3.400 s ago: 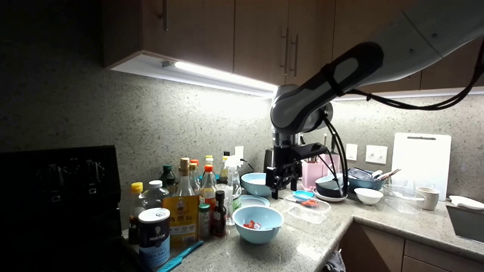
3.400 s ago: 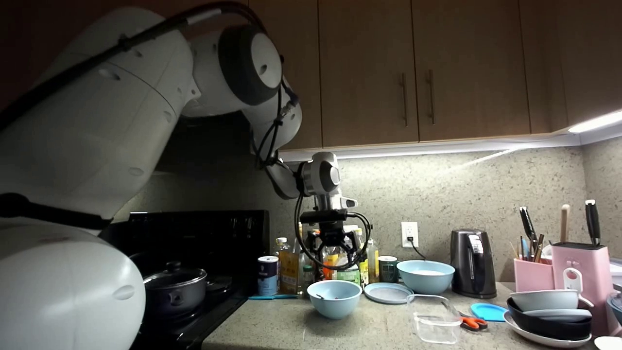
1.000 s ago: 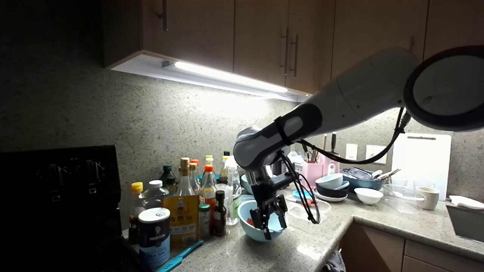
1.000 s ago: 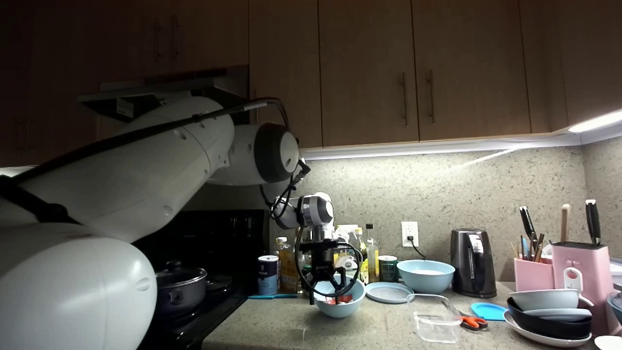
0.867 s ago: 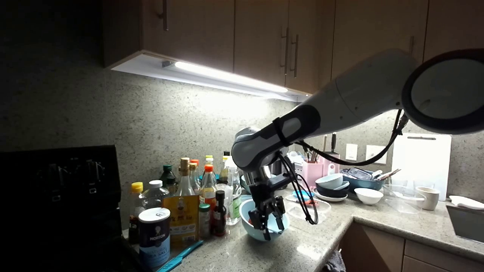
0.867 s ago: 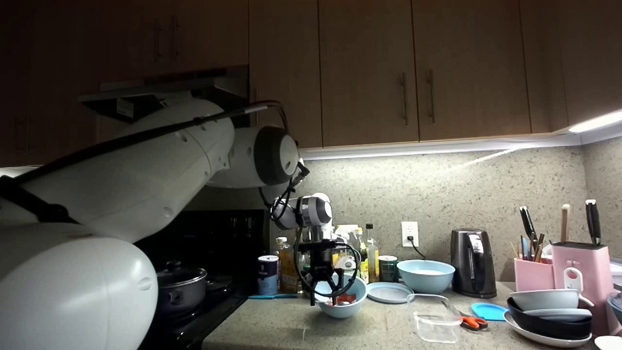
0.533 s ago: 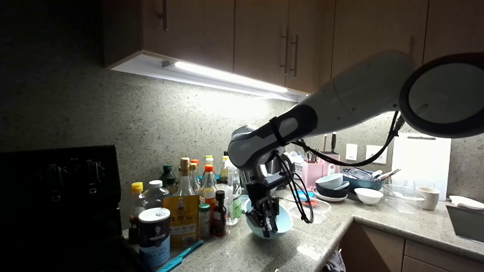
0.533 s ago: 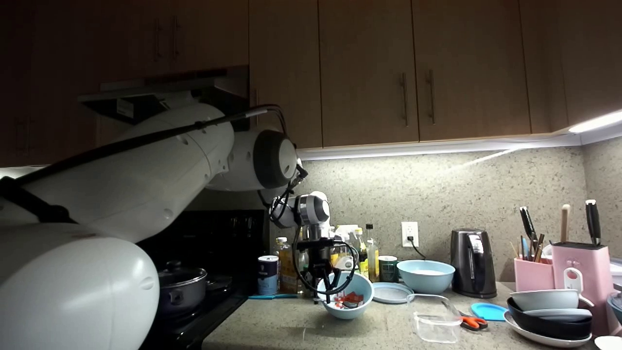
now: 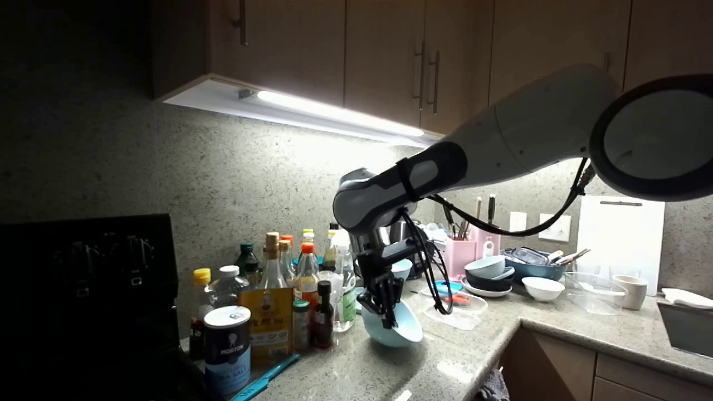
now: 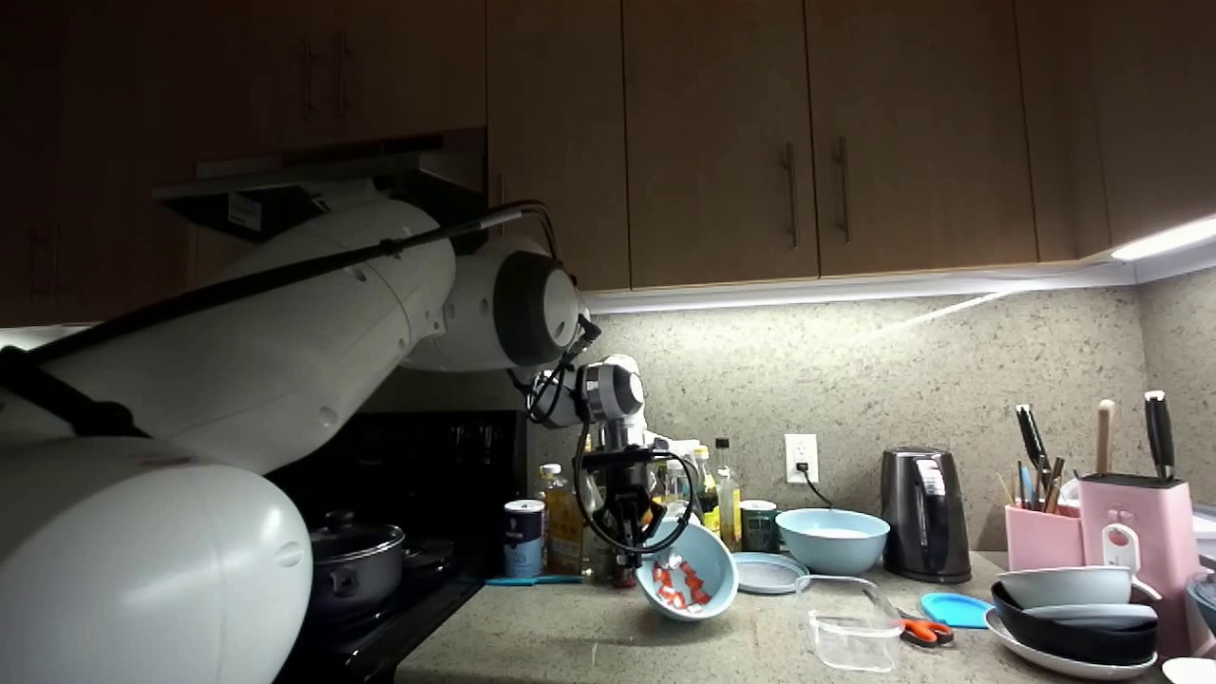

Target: Remove the spoon from the bowl and put it in the container

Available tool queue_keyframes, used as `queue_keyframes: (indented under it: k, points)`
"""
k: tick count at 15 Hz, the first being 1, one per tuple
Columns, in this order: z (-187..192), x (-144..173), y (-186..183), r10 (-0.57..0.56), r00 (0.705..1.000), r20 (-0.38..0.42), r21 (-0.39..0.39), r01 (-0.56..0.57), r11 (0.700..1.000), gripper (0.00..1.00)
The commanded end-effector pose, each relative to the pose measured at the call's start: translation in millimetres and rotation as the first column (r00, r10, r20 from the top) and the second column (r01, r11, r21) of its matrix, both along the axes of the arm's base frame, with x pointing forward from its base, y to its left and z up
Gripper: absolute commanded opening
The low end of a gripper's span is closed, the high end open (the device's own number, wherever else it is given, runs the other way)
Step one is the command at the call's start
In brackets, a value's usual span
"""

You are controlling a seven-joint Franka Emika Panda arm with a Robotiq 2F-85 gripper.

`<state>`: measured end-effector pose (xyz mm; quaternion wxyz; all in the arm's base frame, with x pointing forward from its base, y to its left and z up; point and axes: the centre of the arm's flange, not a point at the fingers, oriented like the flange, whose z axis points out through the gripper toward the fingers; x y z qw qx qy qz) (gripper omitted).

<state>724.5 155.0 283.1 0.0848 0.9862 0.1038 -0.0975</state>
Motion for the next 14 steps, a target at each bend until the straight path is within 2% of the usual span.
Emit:
queue_keyframes:
  k: [1, 9, 14]
  points:
    - [25.7, -9.1, 3.9, -0.027, 0.999, 0.042, 0.002, 0.027, 1.0, 0.02]
    - [68.9, -32.5, -4.3, -0.183, 0.981, 0.06, -0.077, 0.187, 0.979, 0.01]
    - [51.8, -34.5, -17.5, -0.251, 0.967, -0.041, -0.181, 0.24, 0.954, 0.01]
